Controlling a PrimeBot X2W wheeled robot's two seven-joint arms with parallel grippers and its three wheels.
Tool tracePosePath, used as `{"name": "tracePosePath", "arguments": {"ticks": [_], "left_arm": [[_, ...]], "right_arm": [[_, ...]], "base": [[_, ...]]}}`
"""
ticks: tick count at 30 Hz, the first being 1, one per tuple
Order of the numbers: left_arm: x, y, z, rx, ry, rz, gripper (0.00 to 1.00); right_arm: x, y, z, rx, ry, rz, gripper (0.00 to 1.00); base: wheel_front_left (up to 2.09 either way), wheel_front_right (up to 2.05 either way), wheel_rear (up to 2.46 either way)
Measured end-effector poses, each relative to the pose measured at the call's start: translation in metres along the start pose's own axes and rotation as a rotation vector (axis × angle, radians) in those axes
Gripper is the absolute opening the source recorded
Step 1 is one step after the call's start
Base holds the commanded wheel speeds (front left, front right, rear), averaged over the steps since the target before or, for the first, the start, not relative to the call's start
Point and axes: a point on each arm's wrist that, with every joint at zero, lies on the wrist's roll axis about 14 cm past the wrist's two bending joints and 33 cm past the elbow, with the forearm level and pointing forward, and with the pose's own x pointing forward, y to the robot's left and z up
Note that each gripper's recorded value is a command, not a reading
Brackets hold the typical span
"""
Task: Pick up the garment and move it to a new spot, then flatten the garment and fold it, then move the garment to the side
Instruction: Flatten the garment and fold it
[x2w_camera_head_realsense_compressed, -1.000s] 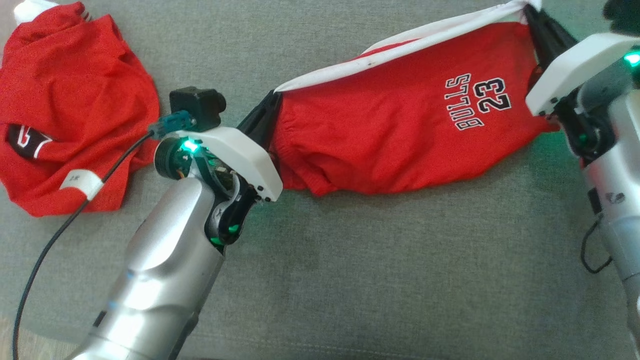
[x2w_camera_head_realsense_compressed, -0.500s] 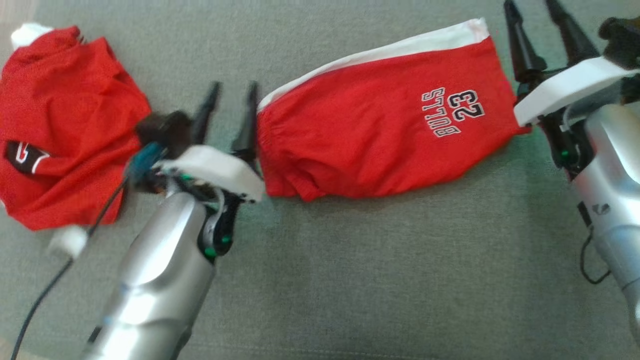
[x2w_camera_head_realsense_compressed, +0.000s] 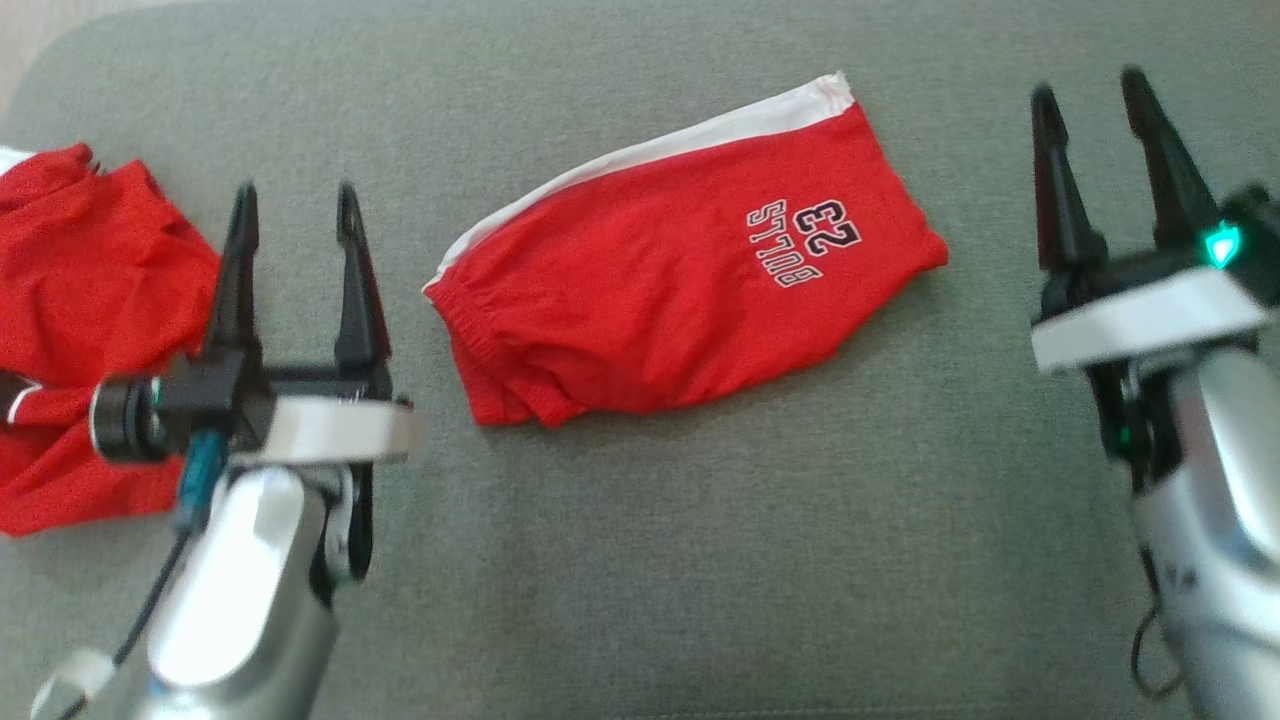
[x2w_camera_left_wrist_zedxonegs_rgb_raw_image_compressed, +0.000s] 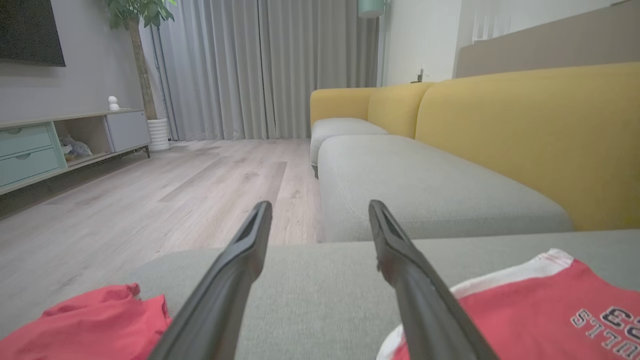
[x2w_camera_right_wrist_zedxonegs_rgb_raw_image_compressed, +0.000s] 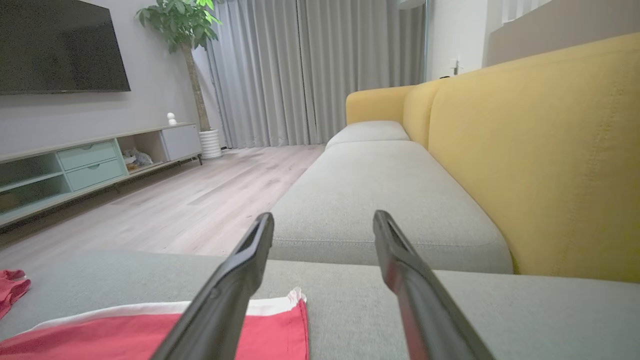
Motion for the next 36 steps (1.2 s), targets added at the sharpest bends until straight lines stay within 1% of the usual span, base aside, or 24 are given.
{"name": "tracePosePath", "arguments": {"ticks": [3,7,10,14,20,27,36], "left_arm": [[-0.015,0.002,-0.016,0.018,0.049,-0.003,1.0],[-0.032,0.006,-0.036,0.04,0.12,-0.004,1.0],[-0.039,0.005,-0.042,0.043,0.155,-0.011,1.0],[-0.044,0.005,-0.048,0.053,0.194,-0.018,1.0],[-0.048,0.008,-0.053,0.046,0.226,-0.013,1.0],[-0.05,0.008,-0.056,0.041,0.241,-0.011,1.0],[-0.051,0.011,-0.059,0.035,0.249,0.0,1.0]], "right_arm": [[-0.023,-0.002,-0.001,0.012,0.022,-0.041,1.0],[-0.056,0.004,-0.011,0.041,0.087,-0.078,1.0],[-0.077,0.01,-0.017,0.067,0.129,-0.099,1.0],[-0.094,0.011,-0.018,0.076,0.164,-0.121,1.0],[-0.103,0.012,-0.017,0.082,0.182,-0.136,1.0],[-0.102,0.012,-0.011,0.075,0.169,-0.139,1.0],[-0.1,0.008,-0.017,0.076,0.193,-0.146,1.0]], "base": [[0.0,0.0,0.0],[0.0,0.0,0.0],[0.0,0.0,0.0],[0.0,0.0,0.0],[0.0,0.0,0.0],[0.0,0.0,0.0],[0.0,0.0,0.0]]}}
